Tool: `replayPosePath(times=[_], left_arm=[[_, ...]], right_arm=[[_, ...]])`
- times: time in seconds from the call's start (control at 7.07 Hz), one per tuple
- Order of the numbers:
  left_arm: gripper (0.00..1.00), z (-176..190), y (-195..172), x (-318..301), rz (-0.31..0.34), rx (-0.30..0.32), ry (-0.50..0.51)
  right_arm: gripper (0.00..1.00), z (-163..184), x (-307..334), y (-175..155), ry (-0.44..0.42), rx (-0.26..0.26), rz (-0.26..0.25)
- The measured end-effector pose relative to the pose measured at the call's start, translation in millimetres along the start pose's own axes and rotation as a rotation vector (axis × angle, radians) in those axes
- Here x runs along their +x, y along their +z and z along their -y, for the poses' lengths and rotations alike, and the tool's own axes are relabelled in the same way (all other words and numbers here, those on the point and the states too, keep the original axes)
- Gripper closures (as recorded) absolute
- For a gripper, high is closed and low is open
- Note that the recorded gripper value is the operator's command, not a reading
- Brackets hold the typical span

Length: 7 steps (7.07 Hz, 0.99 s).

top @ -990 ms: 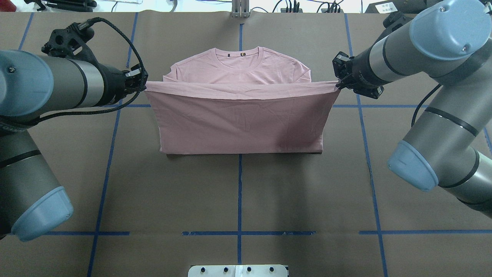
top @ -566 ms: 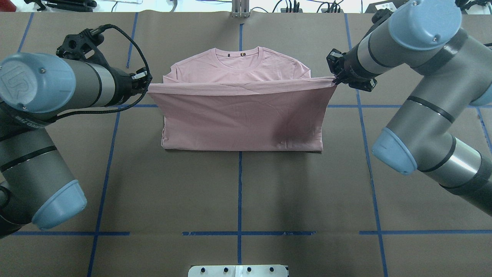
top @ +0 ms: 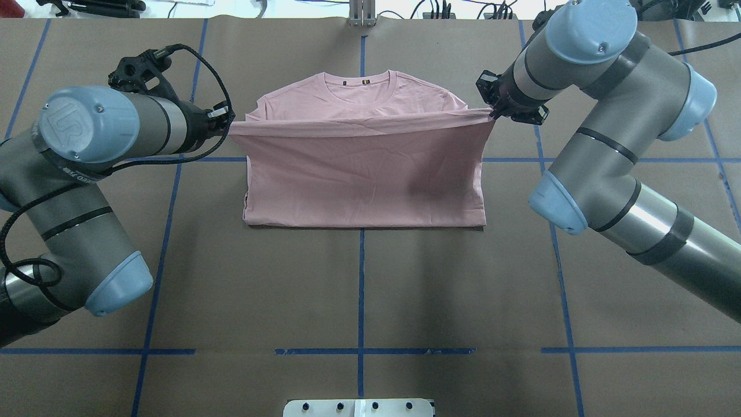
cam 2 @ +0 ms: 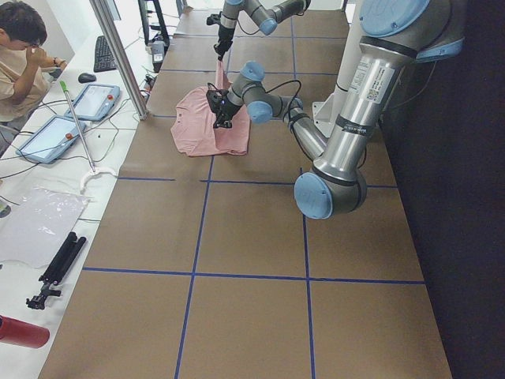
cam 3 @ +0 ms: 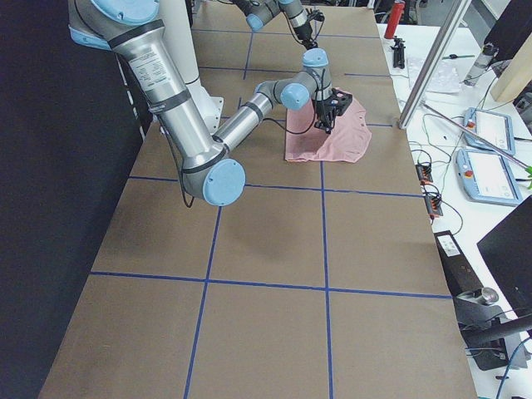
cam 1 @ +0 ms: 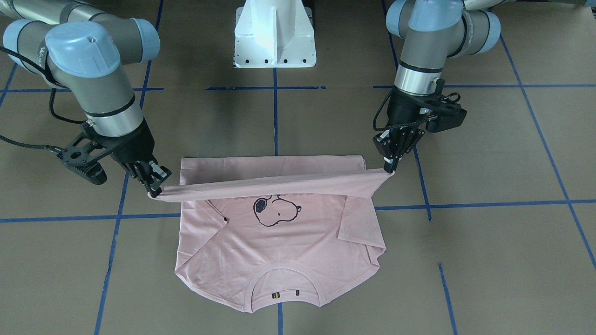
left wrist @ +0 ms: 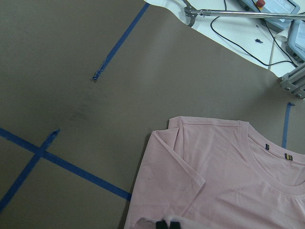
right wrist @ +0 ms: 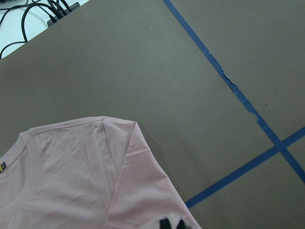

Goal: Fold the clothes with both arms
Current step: 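Lay the hem down near the collar and open both grippers, then raise both grippers away from the folded shirt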

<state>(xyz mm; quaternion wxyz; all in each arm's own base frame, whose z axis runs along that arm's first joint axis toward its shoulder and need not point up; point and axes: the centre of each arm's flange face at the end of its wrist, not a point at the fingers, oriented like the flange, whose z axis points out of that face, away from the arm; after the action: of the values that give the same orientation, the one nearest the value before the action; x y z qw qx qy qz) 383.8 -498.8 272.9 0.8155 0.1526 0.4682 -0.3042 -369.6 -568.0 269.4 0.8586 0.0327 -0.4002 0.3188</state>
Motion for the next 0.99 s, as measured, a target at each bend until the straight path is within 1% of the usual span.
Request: replayPosePath(times=[0.14, 0.57, 0.71, 0.99], left_arm=[[1.00, 2.5, 18.0, 5.8, -0.024, 0.003, -0.001], [1.00, 21.7, 61.6, 4.4, -0.076, 0.025, -0.014], [1.00, 26.4, 73.4, 2.2, -0.079, 0.032, -0.016], [1.00, 32.3, 93.4, 18.9, -0.073, 0.060, -0.003]], right_arm=[[1.00, 6.4, -12.8, 16.2, 0.002, 0.001, -0.012], [1.00, 25.7, -50.9, 65.0, 0.019, 0.021, -0.079], [1.00, 32.5, -52.2, 83.3, 0.018, 0.027, -0.077], [1.00, 42.4, -44.2, 113.1, 0.019, 0.032, -0.085]])
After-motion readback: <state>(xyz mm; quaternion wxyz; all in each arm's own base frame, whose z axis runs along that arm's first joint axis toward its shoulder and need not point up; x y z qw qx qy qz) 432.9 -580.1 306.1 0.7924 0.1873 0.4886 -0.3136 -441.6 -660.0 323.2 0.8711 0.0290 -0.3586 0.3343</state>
